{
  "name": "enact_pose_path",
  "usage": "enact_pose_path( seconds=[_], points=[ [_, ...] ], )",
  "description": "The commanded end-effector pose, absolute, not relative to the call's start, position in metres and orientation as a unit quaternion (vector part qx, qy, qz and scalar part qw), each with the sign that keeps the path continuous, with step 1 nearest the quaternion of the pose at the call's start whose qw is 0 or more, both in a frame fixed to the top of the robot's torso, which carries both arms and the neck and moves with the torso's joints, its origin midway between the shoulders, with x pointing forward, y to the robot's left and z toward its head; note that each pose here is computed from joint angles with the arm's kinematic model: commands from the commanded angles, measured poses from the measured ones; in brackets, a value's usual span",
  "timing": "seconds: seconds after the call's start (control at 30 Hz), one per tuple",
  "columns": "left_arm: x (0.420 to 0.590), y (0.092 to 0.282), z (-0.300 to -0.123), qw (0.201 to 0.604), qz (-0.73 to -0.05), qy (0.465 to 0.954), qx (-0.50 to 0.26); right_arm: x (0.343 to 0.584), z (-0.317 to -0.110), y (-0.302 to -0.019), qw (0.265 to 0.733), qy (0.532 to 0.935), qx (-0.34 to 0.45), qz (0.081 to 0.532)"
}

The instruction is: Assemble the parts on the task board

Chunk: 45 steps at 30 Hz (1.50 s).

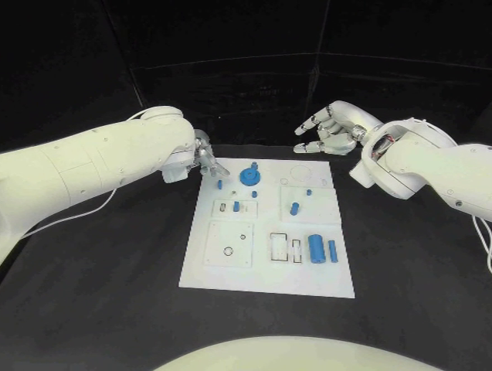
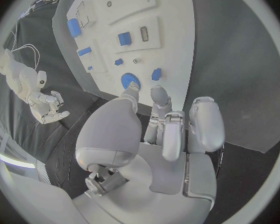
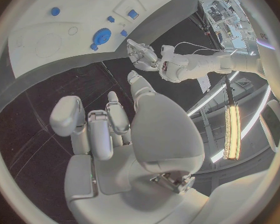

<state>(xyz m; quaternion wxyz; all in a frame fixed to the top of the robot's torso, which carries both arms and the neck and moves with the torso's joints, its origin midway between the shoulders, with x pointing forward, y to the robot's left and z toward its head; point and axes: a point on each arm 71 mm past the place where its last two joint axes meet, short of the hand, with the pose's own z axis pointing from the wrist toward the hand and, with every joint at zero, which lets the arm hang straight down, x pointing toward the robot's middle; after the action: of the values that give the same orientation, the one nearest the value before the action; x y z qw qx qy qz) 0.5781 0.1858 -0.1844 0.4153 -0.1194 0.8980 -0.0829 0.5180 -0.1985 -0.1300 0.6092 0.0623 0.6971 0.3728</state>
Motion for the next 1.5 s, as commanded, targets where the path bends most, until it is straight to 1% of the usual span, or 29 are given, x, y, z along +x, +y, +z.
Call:
enact_pose_path(
  seconds=[0.03,0.23,0.77,1.07,1.5],
  points=[
    [0.581,0.185,-0.186,0.413,-0.068,0.904,-0.09,0.518,-0.128,-0.197,0.611,0.694,0.06,0.376],
    [0.585,0.185,-0.19,0.416,-0.052,0.904,-0.082,0.519,-0.128,-0.196,0.611,0.694,0.059,0.377],
    [0.585,0.183,-0.199,0.405,-0.045,0.91,-0.075,0.519,-0.129,-0.193,0.61,0.694,0.058,0.378],
    [0.585,0.178,-0.203,0.403,-0.05,0.911,-0.073,0.519,-0.129,-0.193,0.609,0.694,0.057,0.379],
    [0.585,0.171,-0.204,0.403,-0.057,0.911,-0.069,0.519,-0.129,-0.192,0.609,0.695,0.057,0.378]
  ],
)
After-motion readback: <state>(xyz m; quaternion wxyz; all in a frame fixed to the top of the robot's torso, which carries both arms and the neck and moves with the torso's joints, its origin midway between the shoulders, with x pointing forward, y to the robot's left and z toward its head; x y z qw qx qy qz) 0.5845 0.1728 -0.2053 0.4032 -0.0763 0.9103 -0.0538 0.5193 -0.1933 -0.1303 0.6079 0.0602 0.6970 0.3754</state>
